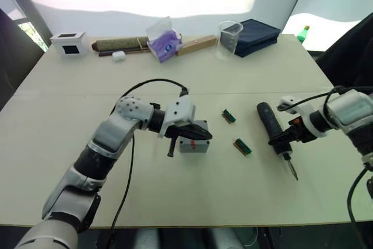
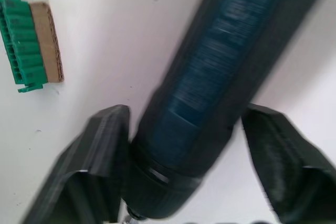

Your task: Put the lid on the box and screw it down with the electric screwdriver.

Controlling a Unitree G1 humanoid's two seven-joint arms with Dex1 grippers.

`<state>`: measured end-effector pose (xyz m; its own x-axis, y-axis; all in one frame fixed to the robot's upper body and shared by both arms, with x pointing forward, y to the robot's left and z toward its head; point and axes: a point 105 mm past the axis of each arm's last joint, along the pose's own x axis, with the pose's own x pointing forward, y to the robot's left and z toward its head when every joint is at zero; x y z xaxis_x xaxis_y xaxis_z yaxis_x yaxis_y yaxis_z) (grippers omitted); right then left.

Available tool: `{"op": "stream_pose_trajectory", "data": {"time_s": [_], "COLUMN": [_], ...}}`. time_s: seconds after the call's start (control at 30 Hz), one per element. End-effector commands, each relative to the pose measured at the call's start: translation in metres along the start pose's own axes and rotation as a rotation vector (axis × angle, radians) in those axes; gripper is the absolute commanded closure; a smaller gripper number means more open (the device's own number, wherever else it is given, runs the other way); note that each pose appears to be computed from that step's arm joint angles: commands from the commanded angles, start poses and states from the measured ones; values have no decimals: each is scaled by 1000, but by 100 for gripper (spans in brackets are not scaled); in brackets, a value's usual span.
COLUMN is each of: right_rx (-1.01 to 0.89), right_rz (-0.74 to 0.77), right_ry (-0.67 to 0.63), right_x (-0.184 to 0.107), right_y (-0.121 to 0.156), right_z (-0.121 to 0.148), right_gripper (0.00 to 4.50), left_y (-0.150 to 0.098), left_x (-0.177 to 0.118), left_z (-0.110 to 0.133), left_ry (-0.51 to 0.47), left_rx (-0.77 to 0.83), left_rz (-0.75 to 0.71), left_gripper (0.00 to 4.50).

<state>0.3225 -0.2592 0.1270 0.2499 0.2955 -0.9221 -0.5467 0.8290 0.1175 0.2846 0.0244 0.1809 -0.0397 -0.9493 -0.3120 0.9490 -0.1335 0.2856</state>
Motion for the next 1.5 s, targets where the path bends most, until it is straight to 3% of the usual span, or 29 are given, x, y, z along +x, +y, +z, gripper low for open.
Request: {"op": "stream_pose_trajectory", "data": {"time_s": [0.03, 0.27, 0.47, 0.6, 0.7, 0.77, 0.93, 1.03, 1.1, 1.23, 1.5], "right_rx": [-3, 21, 91, 151, 144, 87, -41, -123, -158, -210, -241], "right_rz": [76, 38, -85, -126, -115, -36, 16, -12, 10, -11, -76], "right_ry": [161, 212, -62, -413, -548, -692, -1329, -1526, -1583, -1601, -1600], "right_x": [35, 35, -7, -84, -109, -125, -170, -169, -159, -135, -99], "right_y": [15, 5, -21, -19, -2, 30, 94, 120, 137, 158, 168], "right_z": [-29, -50, 5, 57, 70, 80, 99, 98, 98, 105, 116], "right_gripper": [235, 235, 235, 235, 235, 235, 235, 235, 235, 235, 235], "left_y": [-3, 1, 14, 30, 36, 40, 50, 51, 51, 52, 40], "left_x": [-1, 3, -2, -14, -22, -26, -39, -46, -49, -52, -41], "left_z": [11, 14, 5, -4, -6, -5, -9, -14, -18, -25, -44], "left_ry": [-34, -67, -48, -5, -3, -16, 15, 42, 52, 58, 107], "left_rx": [26, 7, -12, -29, -43, -70, -102, -123, -147, -175, -174], "left_rz": [20, 50, 72, 102, 107, 114, 148, 157, 168, 194, 200], "left_gripper": [450, 450, 450, 450, 450, 450, 450, 450, 450, 450, 450]}}
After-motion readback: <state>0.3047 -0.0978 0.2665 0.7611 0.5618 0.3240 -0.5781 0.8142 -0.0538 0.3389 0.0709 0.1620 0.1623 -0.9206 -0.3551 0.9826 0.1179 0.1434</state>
